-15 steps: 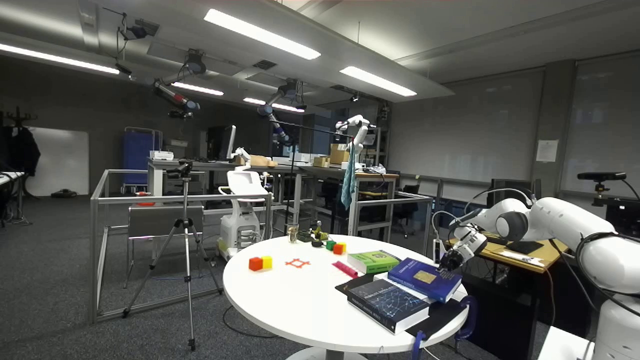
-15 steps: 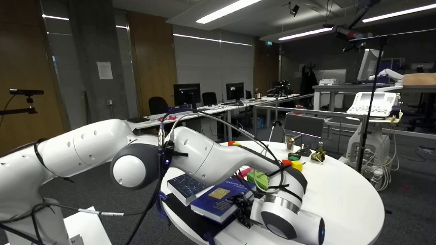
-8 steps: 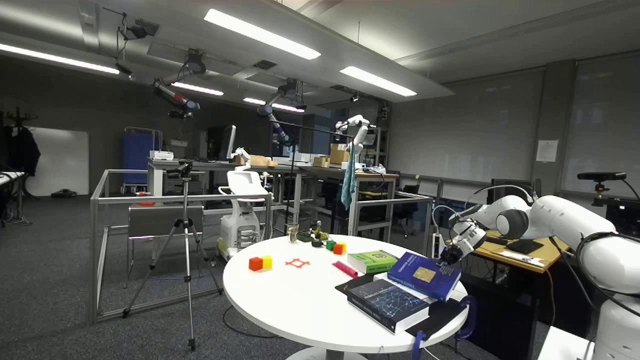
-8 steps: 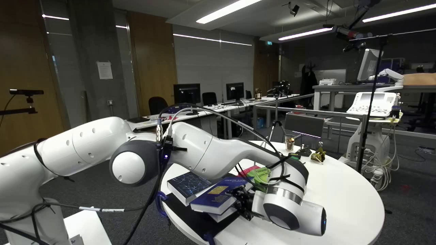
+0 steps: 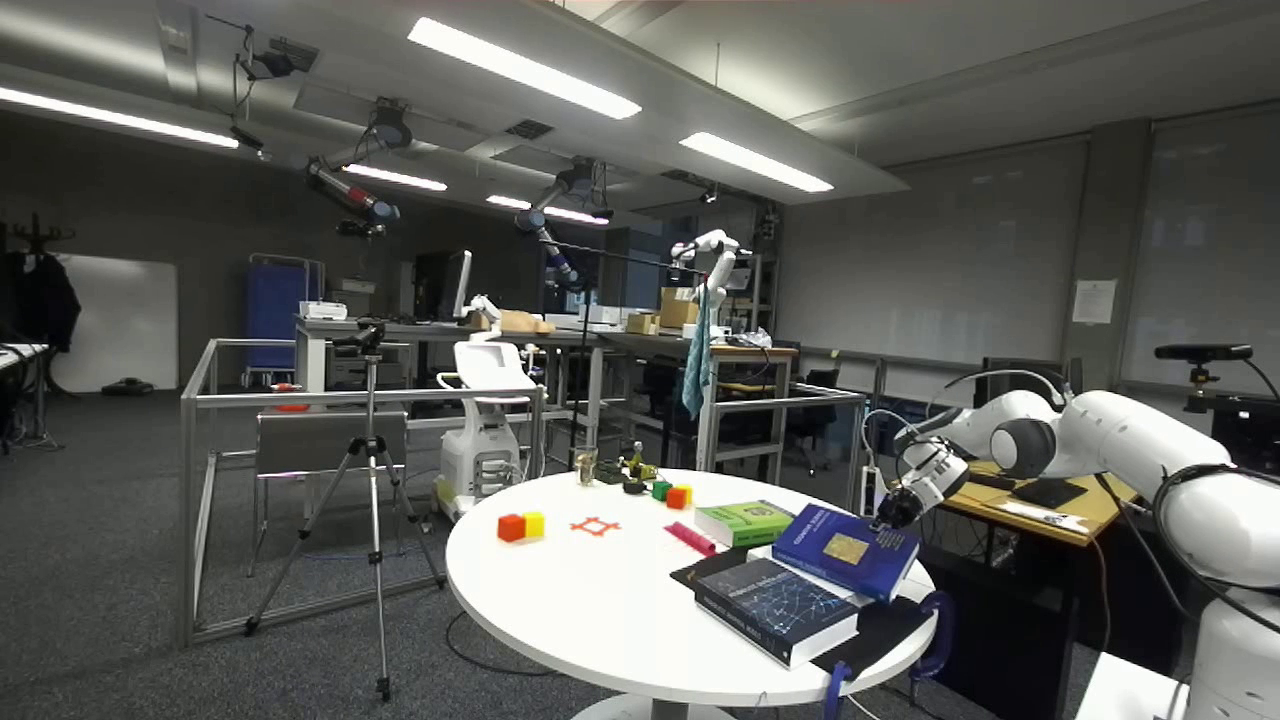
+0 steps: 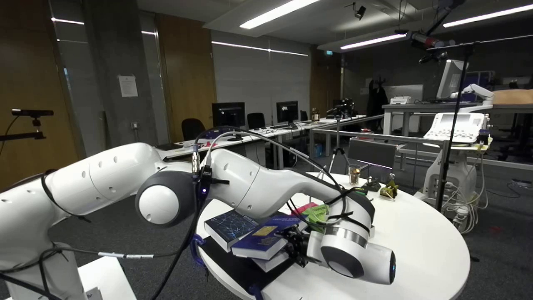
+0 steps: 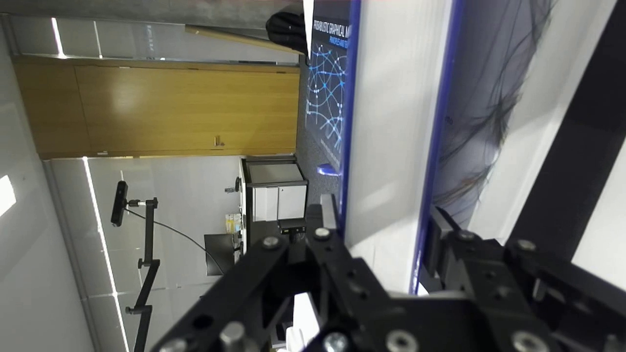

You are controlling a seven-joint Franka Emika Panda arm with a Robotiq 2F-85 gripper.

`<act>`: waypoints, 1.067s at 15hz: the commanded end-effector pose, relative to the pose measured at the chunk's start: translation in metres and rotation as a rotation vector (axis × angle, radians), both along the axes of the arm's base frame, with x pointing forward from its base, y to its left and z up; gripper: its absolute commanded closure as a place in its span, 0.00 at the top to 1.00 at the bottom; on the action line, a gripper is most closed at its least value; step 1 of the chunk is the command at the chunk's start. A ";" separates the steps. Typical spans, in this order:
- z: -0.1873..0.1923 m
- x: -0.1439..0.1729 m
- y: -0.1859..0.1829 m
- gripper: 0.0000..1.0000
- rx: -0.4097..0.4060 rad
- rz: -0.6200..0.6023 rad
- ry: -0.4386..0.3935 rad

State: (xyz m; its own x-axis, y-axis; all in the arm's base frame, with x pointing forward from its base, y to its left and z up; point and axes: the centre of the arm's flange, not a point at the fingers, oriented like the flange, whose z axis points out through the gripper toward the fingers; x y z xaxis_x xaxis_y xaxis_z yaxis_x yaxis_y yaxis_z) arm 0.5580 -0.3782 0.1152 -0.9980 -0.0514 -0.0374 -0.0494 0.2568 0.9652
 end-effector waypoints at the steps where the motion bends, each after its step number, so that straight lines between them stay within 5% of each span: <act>1: 0.051 0.002 0.018 0.18 0.104 0.036 -0.021; 16: 0.077 0.001 0.106 0.18 0.106 0.112 -0.047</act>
State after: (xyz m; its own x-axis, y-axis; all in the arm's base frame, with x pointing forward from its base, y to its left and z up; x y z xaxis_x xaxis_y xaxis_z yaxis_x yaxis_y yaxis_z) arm 0.5876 -0.3059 0.1473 -0.9864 -0.1577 -0.0470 -0.0797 0.2075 0.9750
